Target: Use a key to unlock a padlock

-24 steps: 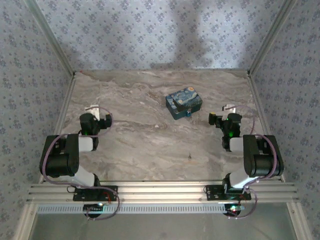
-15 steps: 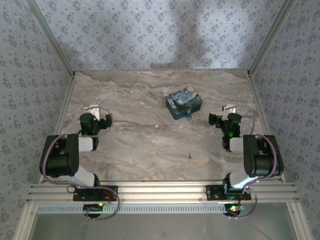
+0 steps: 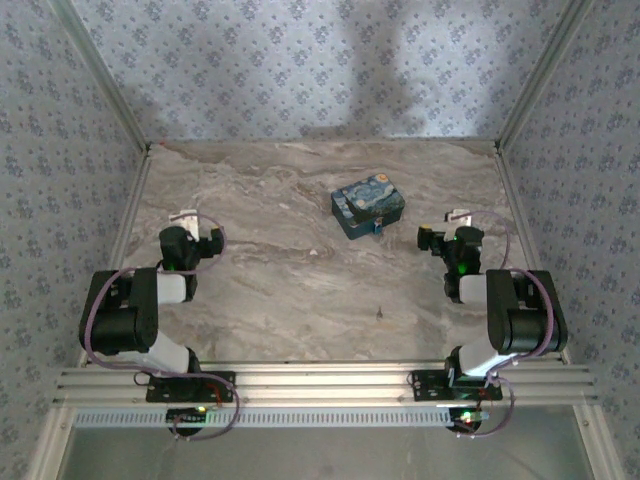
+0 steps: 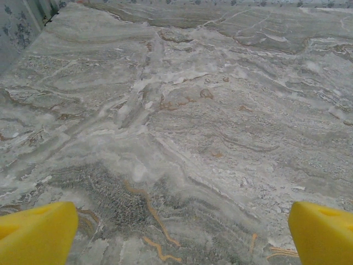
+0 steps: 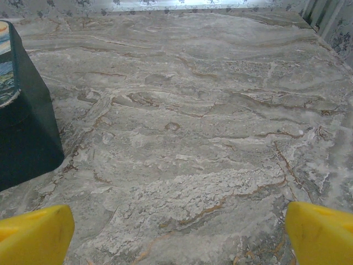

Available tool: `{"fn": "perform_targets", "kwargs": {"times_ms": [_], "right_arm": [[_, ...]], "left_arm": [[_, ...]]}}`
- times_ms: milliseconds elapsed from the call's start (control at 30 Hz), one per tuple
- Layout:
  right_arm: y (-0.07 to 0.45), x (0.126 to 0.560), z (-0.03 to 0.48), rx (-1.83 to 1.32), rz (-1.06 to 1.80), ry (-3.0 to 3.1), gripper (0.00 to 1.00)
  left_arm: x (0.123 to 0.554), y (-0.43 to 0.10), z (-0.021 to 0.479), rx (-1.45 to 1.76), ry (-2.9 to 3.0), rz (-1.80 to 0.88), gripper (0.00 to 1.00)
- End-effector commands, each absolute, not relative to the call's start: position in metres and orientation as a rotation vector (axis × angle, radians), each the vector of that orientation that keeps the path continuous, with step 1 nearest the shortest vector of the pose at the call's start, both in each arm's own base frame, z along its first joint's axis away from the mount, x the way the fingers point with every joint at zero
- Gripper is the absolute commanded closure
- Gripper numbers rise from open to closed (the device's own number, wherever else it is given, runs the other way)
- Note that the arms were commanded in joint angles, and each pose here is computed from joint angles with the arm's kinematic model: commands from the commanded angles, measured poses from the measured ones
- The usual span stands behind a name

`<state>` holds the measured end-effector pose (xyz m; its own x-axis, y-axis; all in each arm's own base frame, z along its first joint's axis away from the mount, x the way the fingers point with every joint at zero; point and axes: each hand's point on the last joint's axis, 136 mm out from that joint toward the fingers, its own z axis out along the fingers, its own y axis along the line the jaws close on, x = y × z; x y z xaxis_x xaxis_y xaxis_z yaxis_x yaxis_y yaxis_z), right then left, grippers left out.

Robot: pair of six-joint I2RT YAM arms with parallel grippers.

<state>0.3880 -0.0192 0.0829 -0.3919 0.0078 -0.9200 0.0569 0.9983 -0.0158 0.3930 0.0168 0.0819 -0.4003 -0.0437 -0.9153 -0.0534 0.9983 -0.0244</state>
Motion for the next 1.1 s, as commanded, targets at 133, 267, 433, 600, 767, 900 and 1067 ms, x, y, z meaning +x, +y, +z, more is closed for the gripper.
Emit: {"fn": "perform_targets", "kwargs": {"times_ms": [133,267,433,600,767,900,1067], "right_arm": [[-0.035,0.382,0.117,0.136,-0.042,1.965,0.00],[-0.030,0.378,0.137,0.161,0.022,1.989,0.00],[0.000,0.388,0.159,0.142,0.278,2.024,0.00],[0.027,0.410,0.174,0.155,0.540,2.035,0.00],[0.044,0.443,0.166,0.166,0.691,2.092,0.00],[0.055,0.471,0.151,0.141,0.749,2.143,0.00],[0.059,0.497,0.132,0.122,0.766,2.192,0.00]], "left_arm": [[0.380,0.028,0.132,-0.148,1.888,0.058,0.02],[0.371,0.029,0.164,-0.266,1.889,-0.011,0.02],[0.371,0.006,0.171,-0.484,2.012,-0.311,0.02],[0.382,-0.046,0.168,-0.524,2.110,-0.572,0.02],[0.399,-0.122,0.169,-0.412,2.207,-0.743,0.02],[0.413,-0.188,0.164,-0.300,2.276,-0.874,0.03],[0.425,-0.254,0.151,-0.203,2.341,-0.977,0.05]]}}
